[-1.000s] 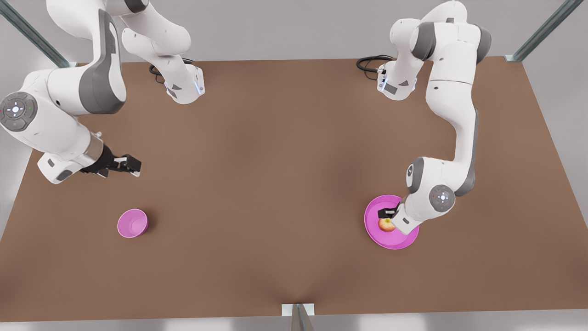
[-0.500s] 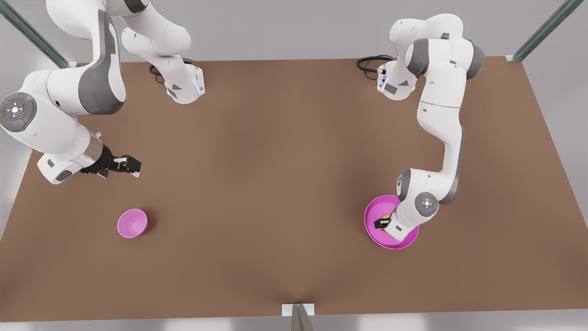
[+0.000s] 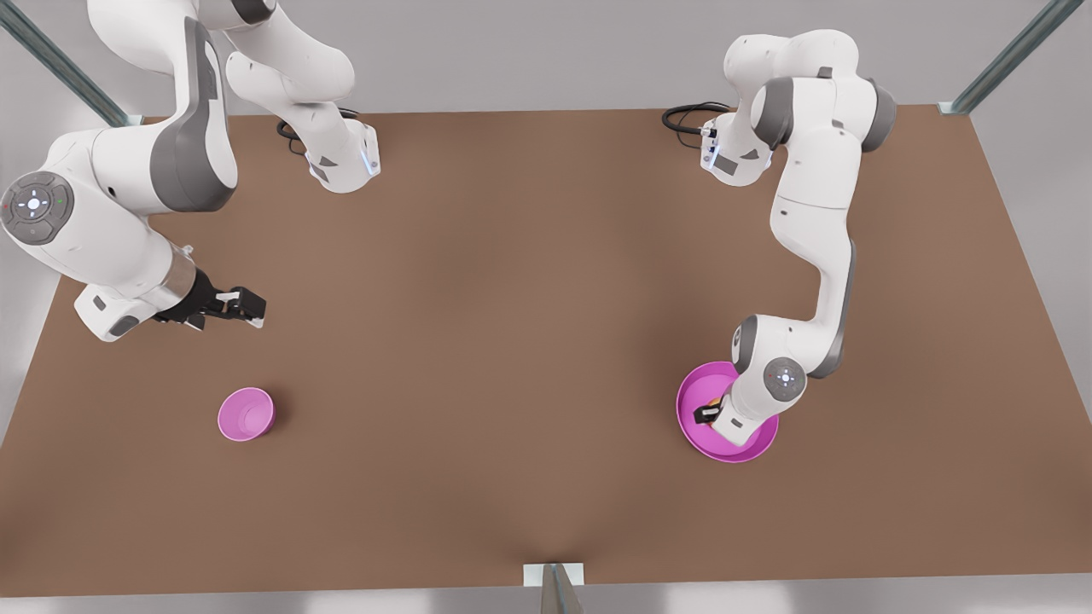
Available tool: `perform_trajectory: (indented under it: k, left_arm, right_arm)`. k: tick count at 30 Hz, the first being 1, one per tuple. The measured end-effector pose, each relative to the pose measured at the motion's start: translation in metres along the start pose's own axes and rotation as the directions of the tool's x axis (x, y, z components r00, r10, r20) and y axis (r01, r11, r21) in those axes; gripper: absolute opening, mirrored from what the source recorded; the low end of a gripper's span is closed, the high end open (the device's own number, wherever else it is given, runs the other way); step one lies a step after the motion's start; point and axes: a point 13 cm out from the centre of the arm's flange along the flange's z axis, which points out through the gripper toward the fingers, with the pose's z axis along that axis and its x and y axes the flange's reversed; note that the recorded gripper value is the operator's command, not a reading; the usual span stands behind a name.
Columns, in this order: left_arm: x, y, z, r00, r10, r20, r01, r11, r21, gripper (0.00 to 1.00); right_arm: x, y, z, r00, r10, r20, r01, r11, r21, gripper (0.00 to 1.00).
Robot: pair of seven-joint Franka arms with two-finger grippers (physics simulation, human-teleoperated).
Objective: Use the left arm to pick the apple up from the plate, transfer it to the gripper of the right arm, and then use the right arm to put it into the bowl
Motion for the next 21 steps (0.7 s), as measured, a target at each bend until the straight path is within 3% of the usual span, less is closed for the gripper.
perform_trajectory:
  k: [10,14,18,21]
  left_arm:
    - [0.005,0.003,0.013,1.0,-0.012,-0.004,0.012,1.0,-0.004,0.82]
    - [-0.007,-0.008,-0.052,0.999,-0.005,0.045,0.005,1.0,0.018,0.81]
    - [0.01,-0.093,-0.131,0.995,0.077,0.061,-0.085,0.983,0.16,0.81]
    - [0.041,-0.202,-0.179,0.974,0.213,0.084,-0.228,0.914,0.334,0.81]
  right_arm:
    - [-0.001,-0.002,0.0,1.0,0.003,0.001,-0.003,1.0,0.0,1.0]
    - [-0.002,-0.003,0.002,1.0,0.004,-0.001,-0.004,1.0,0.0,1.0]
    - [-0.002,0.0,0.002,1.0,0.0,-0.001,0.0,1.0,-0.001,1.0]
    - [-0.001,0.017,0.004,1.0,-0.009,-0.006,0.009,0.999,-0.043,1.0]
